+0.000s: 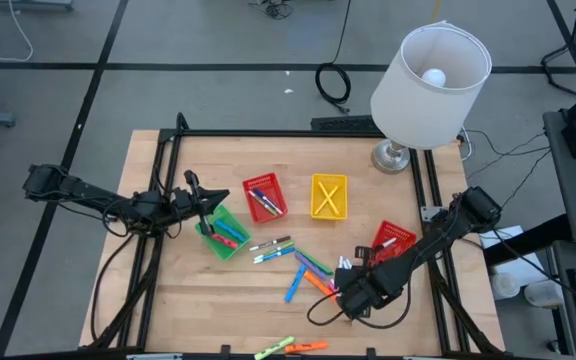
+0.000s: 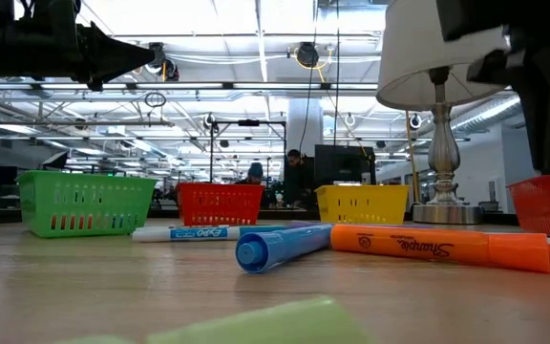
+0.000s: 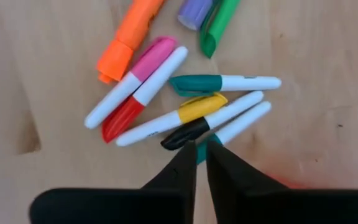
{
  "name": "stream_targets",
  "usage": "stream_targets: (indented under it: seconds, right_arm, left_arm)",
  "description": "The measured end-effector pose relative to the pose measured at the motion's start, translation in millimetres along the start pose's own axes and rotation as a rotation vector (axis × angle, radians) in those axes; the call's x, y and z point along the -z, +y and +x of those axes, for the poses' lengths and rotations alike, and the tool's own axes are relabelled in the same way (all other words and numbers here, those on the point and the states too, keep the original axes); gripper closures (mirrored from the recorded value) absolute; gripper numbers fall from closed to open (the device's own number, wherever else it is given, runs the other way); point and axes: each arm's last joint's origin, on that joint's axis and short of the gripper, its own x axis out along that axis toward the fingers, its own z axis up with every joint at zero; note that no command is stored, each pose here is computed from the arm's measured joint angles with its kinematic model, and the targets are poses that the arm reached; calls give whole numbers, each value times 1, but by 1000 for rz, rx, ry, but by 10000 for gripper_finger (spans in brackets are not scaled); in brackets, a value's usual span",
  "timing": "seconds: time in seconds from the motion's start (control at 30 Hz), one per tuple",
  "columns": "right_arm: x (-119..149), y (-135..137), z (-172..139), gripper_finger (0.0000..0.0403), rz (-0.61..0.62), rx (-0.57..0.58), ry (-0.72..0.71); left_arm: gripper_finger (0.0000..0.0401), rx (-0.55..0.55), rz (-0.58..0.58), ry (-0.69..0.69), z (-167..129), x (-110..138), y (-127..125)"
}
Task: Pick & Place Markers
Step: Put the right small green highlighter pen into the right red bin
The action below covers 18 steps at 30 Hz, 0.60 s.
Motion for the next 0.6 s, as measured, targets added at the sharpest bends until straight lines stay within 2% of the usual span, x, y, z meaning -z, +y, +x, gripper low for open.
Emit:
stream_targets:
  seconds: [0.17,0.33,0.6]
  right_arm:
    - [3,-7,23,330,49,-11,-2]
    - [6,-18,35,293,78,26,32]
    - [7,-27,44,292,122,44,52]
  left_arm:
    - [375,0,4,1,0,0,0]
    - [375,0,4,1,0,0,0]
    - [375,1,6,3,0,0,0]
